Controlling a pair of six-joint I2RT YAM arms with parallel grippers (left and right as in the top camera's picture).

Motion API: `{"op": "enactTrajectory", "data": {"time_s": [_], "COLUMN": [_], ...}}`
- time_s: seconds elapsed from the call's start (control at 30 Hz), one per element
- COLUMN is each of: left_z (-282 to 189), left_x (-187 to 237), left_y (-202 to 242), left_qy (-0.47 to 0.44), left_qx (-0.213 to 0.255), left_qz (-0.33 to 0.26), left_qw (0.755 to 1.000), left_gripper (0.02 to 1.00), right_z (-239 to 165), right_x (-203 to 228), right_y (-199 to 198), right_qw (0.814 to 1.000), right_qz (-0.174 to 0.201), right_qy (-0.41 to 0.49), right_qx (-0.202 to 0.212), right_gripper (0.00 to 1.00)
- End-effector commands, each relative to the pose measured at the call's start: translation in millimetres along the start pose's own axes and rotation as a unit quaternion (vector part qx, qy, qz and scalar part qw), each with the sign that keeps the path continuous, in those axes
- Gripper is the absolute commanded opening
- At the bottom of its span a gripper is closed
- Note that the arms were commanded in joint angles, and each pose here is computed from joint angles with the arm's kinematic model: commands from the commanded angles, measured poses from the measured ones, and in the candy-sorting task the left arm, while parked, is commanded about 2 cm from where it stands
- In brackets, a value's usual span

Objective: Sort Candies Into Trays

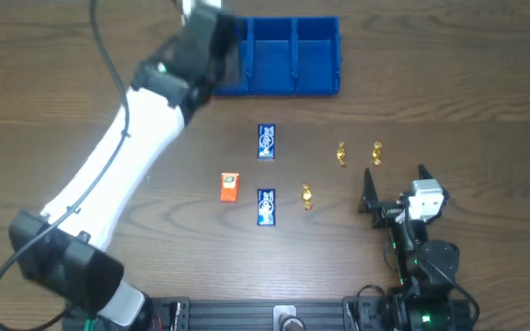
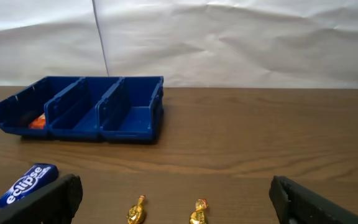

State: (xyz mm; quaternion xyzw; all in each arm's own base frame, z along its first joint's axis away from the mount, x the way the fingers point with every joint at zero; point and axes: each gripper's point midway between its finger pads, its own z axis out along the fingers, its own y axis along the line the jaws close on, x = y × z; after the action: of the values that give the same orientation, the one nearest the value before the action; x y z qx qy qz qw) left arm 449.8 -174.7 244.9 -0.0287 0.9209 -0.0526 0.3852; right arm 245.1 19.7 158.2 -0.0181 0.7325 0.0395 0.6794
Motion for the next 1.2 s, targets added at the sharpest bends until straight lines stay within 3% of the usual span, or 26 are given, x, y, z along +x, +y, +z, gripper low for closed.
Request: {"op": "enactTrajectory", "data": {"time_s": [0.03, 0.2, 0.33, 0.4, 0.47, 0.5, 0.53, 0.73, 0.83, 1.0, 1.2], "left_z": [55, 112, 126, 126, 127, 126, 122, 36, -7, -7, 8], "left_x": [-19, 4, 15, 15, 12, 11, 7, -3, 54, 219, 297], "left_y": [0, 0, 4, 4, 8, 11, 11, 1, -3, 12, 32], "left_qy": [0.034, 0.091, 0.107, 0.106, 0.103, 0.103, 0.099, 0.052, 0.055, 0.174, 0.239], "left_qx": [-0.021, -0.017, -0.021, -0.022, -0.024, -0.023, -0.021, 0.011, 0.035, 0.005, -0.050], "left_qz": [0.004, 0.002, 0.004, 0.005, 0.001, -0.001, -0.003, -0.026, -0.024, -0.015, -0.016], "left_qw": [0.999, 0.996, 0.994, 0.994, 0.994, 0.994, 0.995, 0.998, 0.998, 0.985, 0.970], "left_gripper": [0.332, 0.325, 0.362, 0.463, 0.671, 0.748, 0.766, 0.783, 0.792, 0.770, 0.746], "right_z": [0, 0, 0, 0, 0, 0, 0, 0, 0, 0, 0], "right_x": [2, 2, 2, 2, 2, 2, 2, 2, 2, 2, 2], "right_y": [1, 1, 1, 1, 1, 1, 1, 1, 1, 1, 1], "right_qw": [1.000, 1.000, 1.000, 1.000, 1.000, 1.000, 1.000, 1.000, 1.000, 1.000, 1.000], "right_qz": [-0.006, -0.006, -0.006, -0.006, -0.006, -0.006, -0.006, -0.006, -0.006, -0.006, -0.006], "right_qy": [0.002, 0.002, 0.002, 0.002, 0.002, 0.002, 0.002, 0.002, 0.002, 0.002, 0.002], "right_qx": [-0.003, -0.003, -0.003, -0.003, -0.003, -0.003, -0.003, -0.003, -0.003, -0.003, -0.003], "right_gripper": [1.000, 0.998, 0.998, 0.998, 0.998, 0.998, 0.998, 0.998, 0.998, 0.998, 0.998]}}
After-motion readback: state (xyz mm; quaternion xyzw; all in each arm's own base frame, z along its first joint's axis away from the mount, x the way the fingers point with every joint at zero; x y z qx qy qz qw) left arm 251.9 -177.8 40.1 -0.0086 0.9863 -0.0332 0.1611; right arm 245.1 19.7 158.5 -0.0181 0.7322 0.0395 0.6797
